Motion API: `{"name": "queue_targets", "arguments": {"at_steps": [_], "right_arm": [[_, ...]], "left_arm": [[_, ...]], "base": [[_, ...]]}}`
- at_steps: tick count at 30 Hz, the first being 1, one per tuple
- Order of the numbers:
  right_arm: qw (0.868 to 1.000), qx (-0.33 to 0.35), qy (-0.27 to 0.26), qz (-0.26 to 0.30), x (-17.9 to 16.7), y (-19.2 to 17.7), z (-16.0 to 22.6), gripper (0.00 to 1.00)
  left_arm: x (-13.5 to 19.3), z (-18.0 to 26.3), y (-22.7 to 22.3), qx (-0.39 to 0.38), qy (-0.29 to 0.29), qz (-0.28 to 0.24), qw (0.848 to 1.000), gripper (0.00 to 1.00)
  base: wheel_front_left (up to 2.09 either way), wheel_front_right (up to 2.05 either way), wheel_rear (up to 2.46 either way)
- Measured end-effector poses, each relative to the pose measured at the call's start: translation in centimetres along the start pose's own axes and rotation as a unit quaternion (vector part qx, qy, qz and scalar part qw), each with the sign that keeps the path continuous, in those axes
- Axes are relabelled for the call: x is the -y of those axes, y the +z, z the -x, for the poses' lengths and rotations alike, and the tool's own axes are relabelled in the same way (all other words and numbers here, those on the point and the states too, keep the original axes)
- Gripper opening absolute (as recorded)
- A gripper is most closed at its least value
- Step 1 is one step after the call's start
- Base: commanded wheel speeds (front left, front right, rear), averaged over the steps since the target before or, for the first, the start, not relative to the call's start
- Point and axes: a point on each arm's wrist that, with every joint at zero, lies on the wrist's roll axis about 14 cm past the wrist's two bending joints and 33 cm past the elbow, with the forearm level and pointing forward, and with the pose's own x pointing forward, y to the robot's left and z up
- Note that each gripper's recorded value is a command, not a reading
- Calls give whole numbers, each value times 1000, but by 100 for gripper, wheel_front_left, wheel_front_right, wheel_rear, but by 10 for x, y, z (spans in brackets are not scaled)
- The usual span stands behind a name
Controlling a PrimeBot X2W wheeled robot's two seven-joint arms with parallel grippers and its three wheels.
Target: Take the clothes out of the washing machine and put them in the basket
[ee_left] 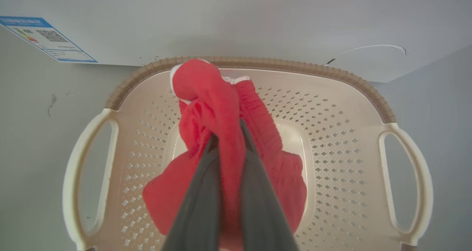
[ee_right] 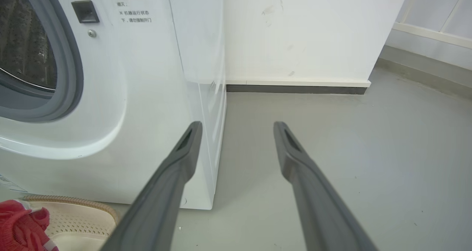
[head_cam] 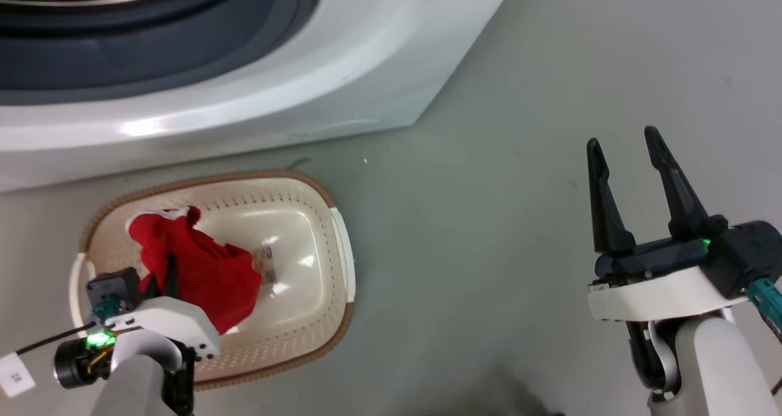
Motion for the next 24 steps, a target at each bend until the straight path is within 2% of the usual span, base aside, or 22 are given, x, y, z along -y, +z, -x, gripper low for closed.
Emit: {"name": "queue_targets", "arguments": {"at_steps": [7,17,18,20,21,24], "right_arm": [[999,-38,-8,0,7,-36,-13,100],[997,-72,-21,5,18,-65,-16,100],[997,-73,-22,6,19,-66,-16,100],[997,-73,-24,7,21,-66,-17,100],[997,-72,-24,6,21,-65,-17,100],[998,-64,-23,5,20,-58,-17,100]], "left_arm": [[-14,-35,-55,-79,17,-5,997,0],[-11,-54,-122,-175,23,3,984,0],[-11,-54,-127,-183,21,0,983,13],[-11,-53,-133,-193,24,6,981,58],[-10,-53,-134,-196,24,6,980,98],[-10,-49,-129,-194,26,10,981,100]], "base": [[0,0,0],[0,0,0],[0,0,0],[0,0,0],[0,0,0],[0,0,0]]}}
